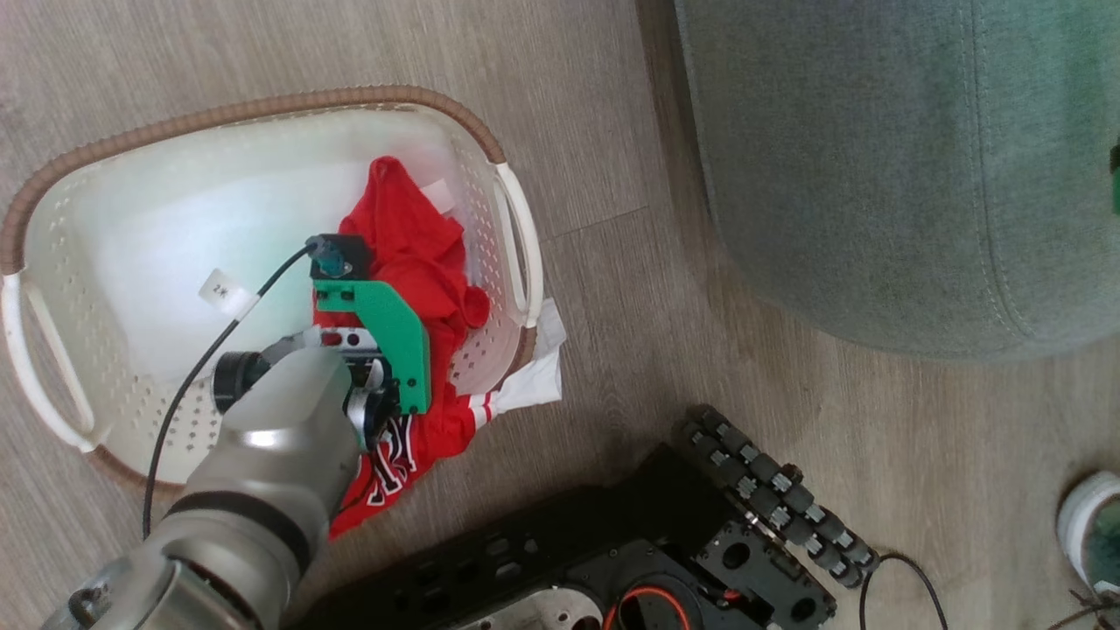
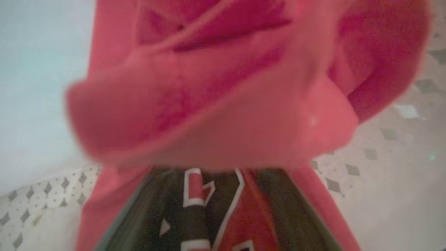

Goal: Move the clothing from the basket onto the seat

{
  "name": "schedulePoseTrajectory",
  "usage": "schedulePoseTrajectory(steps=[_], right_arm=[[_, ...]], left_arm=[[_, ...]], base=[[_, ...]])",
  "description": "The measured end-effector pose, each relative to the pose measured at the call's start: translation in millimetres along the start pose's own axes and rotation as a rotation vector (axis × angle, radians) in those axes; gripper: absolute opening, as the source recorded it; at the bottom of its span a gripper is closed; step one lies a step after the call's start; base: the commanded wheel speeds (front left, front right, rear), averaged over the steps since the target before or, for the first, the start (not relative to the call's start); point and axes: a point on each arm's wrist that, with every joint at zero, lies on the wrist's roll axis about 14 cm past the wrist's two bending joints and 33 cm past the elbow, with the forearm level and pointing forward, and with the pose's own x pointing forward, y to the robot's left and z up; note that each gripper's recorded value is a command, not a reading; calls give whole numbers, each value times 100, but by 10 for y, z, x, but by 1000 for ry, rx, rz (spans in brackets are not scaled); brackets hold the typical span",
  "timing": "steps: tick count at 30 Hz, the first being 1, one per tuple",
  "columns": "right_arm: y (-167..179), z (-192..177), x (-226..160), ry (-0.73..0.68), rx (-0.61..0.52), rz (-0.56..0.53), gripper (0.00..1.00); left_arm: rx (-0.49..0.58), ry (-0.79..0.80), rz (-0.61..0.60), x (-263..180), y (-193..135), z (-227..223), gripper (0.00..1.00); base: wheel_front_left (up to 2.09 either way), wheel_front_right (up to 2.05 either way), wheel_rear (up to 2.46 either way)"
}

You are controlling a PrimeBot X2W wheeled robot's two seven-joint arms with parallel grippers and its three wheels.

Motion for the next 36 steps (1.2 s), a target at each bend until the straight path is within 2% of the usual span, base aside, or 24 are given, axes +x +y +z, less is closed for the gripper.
schedulePoseTrajectory(steps=[1,2,3,4,5,15,21,27,36], right_arm=[[-1,-5,-1,1,0,0,100],[-1,-10,0,2,0,-1,100],[1,-15,1,2,2,-1,100],[4,-17,2,2,4,-1,100],[6,-18,2,1,5,-2,100],[34,145,-7,-34,13,0,100],[74,492,-69,-100,13,6,100],[67,746,-372,-119,25,-20,100],[173,1195,-812,-193,43,-18,100]], left_arm=[[0,1,3,5,4,-3,100],[-1,-6,2,9,4,6,86],[-3,-10,2,10,6,10,38],[-3,-10,3,10,9,11,16],[-4,-12,2,9,11,14,0],[3,-85,-19,-152,-42,175,0],[26,-223,-60,-490,-205,377,0],[66,-338,-87,-897,-375,322,0],[123,-608,-90,-1638,-582,445,0]], base=[[0,0,0],[0,0,0],[0,0,0],[0,0,0],[0,0,0],[0,0,0],[0,0,0],[0,0,0],[0,0,0]])
